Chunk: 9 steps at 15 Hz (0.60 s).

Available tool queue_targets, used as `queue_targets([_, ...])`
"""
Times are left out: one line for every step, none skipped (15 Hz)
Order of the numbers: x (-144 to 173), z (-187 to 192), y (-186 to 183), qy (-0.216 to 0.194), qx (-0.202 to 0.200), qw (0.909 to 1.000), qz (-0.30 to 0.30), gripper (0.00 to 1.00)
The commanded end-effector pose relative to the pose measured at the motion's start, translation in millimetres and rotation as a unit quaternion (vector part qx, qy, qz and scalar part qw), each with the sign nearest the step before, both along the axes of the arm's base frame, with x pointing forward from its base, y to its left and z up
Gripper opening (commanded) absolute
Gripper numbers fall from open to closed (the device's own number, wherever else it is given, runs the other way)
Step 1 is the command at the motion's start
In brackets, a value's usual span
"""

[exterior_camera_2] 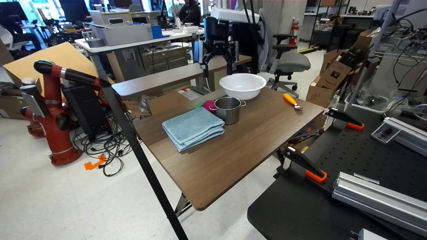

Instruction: Push the silver pot to the edge of the table

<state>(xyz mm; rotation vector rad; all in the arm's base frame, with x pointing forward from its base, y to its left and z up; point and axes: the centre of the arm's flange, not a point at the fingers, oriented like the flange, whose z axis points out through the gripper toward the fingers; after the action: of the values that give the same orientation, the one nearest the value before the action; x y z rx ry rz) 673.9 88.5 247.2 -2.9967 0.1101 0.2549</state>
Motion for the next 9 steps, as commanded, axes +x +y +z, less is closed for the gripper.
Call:
queue_targets([0.0, 0.0, 0.0, 0.000, 0.000, 1.0000, 0.000, 1.00])
queue_targets([0.5, -1.1, -0.8, -0.004, -0.010, 0.9999, -0.004, 1.00])
queue_targets([1.9, -3.5, -2.5, -0.010, -0.010, 0.9998, -0.010, 1.00])
queue_targets([3.5, -6.7, -4.8, -0.017, -0.006, 0.9998, -0.007, 1.00])
queue_targets([5.9, -9.7, -7.0, -0.023, -0.005, 0.9997, -0.010, 1.00])
queue_targets([8.2, -13.8, -9.3, -0.027, -0.008, 0.9995, -0.013, 1.00])
queue_targets([10.4, -18.3, -11.4, -0.034, -0.010, 0.9993, -0.016, 1.00])
queue_targets([11.7, -24.1, -13.4, -0.041, -0.012, 0.9989, -0.020, 1.00])
queue_targets([14.2, -30.3, -15.1, -0.046, -0.016, 0.9985, -0.024, 1.00])
